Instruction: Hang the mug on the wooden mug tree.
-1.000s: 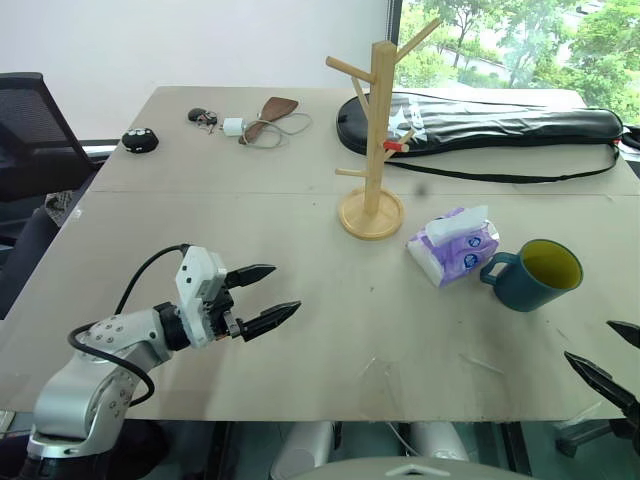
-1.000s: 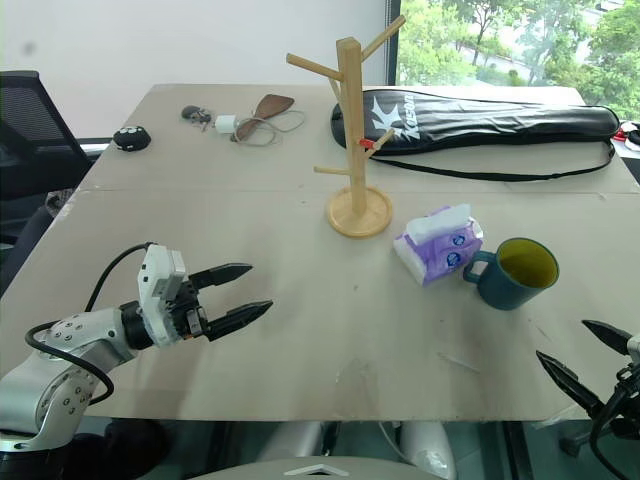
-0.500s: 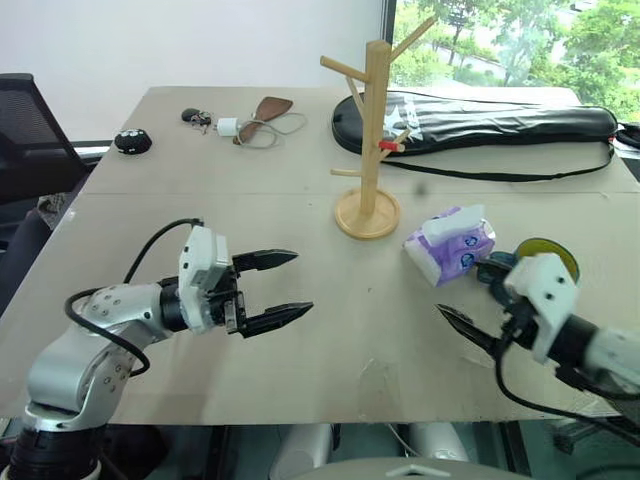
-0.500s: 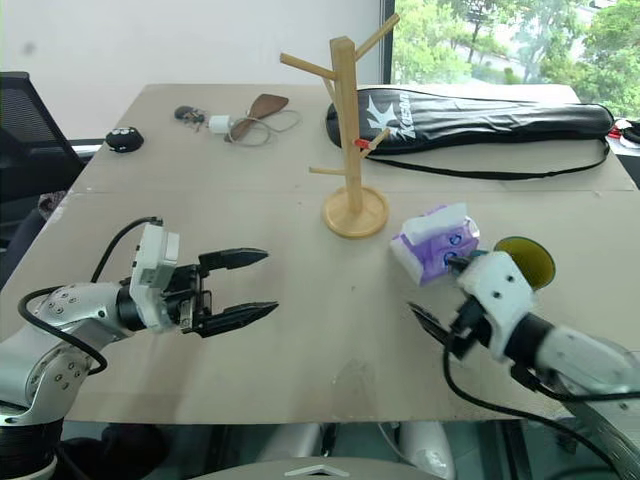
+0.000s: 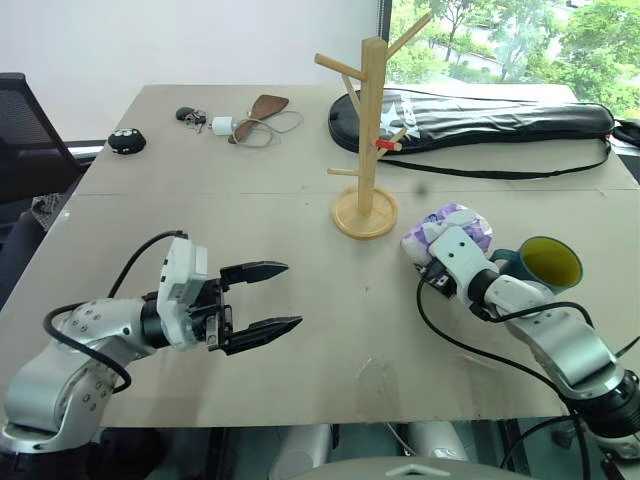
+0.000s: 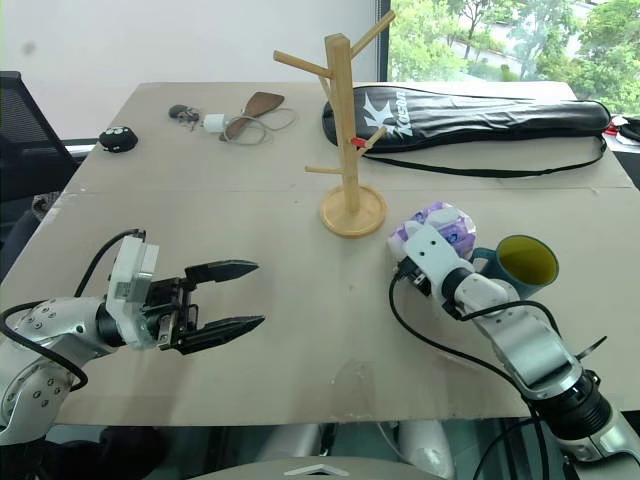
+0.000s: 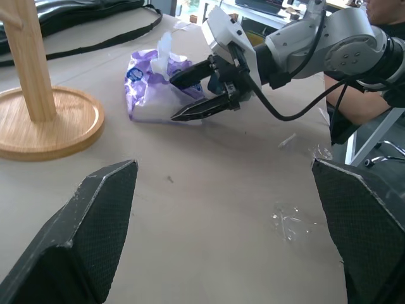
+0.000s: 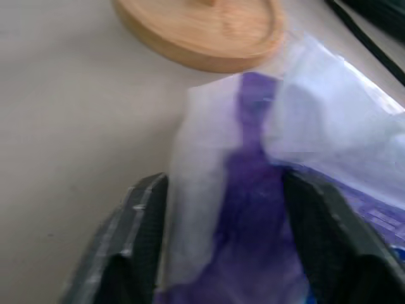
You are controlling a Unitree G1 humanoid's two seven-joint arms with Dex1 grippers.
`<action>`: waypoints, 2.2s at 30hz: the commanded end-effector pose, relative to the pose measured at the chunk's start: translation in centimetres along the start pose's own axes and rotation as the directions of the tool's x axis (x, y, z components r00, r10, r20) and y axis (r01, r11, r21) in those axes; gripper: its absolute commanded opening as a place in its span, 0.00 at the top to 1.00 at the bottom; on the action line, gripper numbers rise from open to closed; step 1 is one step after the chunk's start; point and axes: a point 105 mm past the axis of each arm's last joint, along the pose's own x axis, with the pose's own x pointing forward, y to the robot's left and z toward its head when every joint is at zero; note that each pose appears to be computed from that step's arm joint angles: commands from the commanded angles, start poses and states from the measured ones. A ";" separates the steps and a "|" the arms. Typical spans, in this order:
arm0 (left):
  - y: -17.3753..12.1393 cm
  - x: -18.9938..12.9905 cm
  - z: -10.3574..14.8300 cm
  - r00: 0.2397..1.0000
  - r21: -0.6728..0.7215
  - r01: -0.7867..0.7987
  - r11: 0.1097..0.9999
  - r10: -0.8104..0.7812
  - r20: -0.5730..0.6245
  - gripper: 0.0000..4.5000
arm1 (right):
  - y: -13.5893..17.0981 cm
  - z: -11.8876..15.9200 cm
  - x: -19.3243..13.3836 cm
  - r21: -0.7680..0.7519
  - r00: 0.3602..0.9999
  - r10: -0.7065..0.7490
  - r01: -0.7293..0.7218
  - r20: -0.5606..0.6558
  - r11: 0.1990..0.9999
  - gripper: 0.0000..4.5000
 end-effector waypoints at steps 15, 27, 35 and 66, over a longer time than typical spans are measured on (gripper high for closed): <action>-1.0 1.1 1.8 0.998 0.074 0.048 0.996 -0.050 0.032 0.00 | -0.6 8.3 -7.3 0.026 0.883 0.175 -0.207 0.435 0.978 0.99; -1.1 3.0 3.1 0.987 0.092 0.111 0.990 -0.120 0.104 0.00 | -10.7 11.3 -13.7 0.108 0.870 -0.197 0.166 0.452 0.980 0.99; -1.5 3.8 3.9 0.973 0.103 0.154 0.983 -0.169 0.154 0.00 | -17.4 6.2 -16.7 0.066 0.879 -0.403 0.400 0.254 0.914 0.99; -0.2 6.3 6.1 0.964 0.101 0.138 0.985 -0.157 0.215 0.00 | -9.9 -1.0 -22.0 0.430 0.974 -0.228 0.202 0.010 0.880 0.10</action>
